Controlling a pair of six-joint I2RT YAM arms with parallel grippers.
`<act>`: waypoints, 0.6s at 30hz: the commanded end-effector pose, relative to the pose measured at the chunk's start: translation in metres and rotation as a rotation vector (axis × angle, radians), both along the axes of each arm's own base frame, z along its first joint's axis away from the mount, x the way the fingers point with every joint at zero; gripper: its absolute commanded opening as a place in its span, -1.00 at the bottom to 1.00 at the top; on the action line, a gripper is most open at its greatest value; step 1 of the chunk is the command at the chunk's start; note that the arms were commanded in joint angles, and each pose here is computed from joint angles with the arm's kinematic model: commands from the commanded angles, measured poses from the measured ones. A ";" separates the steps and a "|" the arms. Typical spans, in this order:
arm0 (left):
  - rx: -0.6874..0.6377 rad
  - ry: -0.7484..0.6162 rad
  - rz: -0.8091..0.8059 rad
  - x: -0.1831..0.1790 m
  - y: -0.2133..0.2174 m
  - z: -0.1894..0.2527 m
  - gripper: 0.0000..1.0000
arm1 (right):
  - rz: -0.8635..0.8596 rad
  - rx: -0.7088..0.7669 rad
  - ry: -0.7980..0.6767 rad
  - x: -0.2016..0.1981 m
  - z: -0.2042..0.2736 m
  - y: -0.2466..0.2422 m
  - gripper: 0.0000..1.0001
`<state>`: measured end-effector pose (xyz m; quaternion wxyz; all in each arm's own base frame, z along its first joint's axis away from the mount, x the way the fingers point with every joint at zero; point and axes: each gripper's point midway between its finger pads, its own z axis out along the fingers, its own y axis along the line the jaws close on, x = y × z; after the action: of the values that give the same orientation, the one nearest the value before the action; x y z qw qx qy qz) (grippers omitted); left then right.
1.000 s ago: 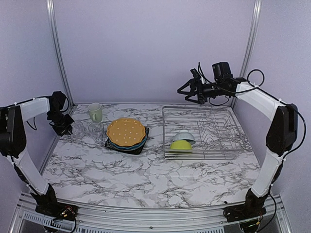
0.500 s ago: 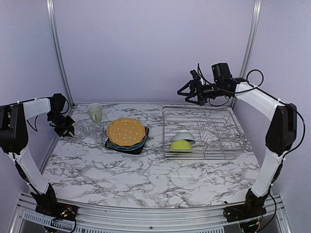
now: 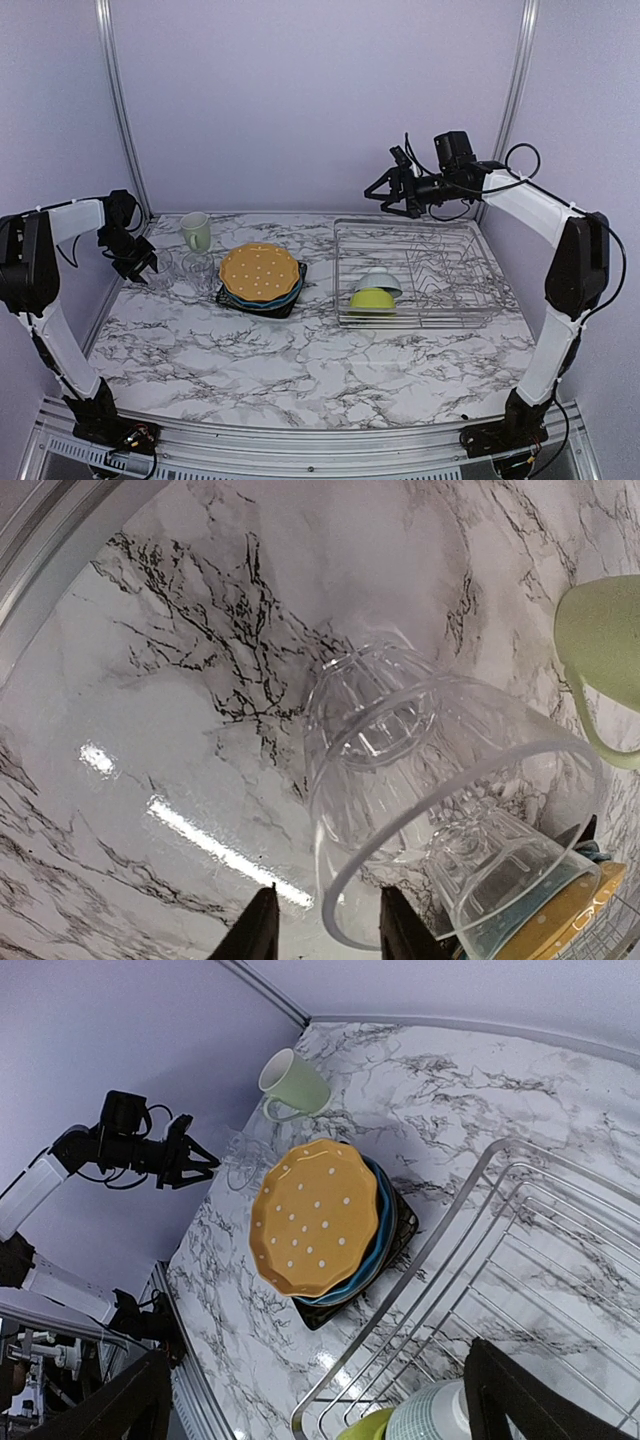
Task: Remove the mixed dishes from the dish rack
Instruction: Place the cup at the corner of the board, then grab the bowl from the dish rack.
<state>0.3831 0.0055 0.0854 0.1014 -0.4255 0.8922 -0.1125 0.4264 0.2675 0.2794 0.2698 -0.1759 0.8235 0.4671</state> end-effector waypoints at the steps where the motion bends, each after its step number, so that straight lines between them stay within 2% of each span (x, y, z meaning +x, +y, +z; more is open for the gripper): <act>1: 0.002 -0.022 -0.015 0.003 0.001 0.014 -0.09 | -0.012 -0.048 -0.044 0.001 0.010 -0.007 0.97; 5: 0.030 -0.061 -0.028 0.007 0.005 0.028 0.40 | -0.030 -0.133 -0.049 -0.002 0.000 -0.016 0.97; 13: 0.076 -0.188 -0.087 0.022 0.008 0.072 0.96 | -0.012 -0.393 -0.096 -0.027 -0.025 -0.019 0.97; 18: 0.110 -0.300 -0.105 0.029 0.010 0.110 0.98 | 0.010 -0.484 -0.047 -0.052 -0.046 -0.011 0.97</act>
<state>0.4065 0.0096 0.1511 0.1884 -0.3730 0.8995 -0.1276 0.3963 0.2605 0.2341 0.2450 -0.2323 0.8903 0.3055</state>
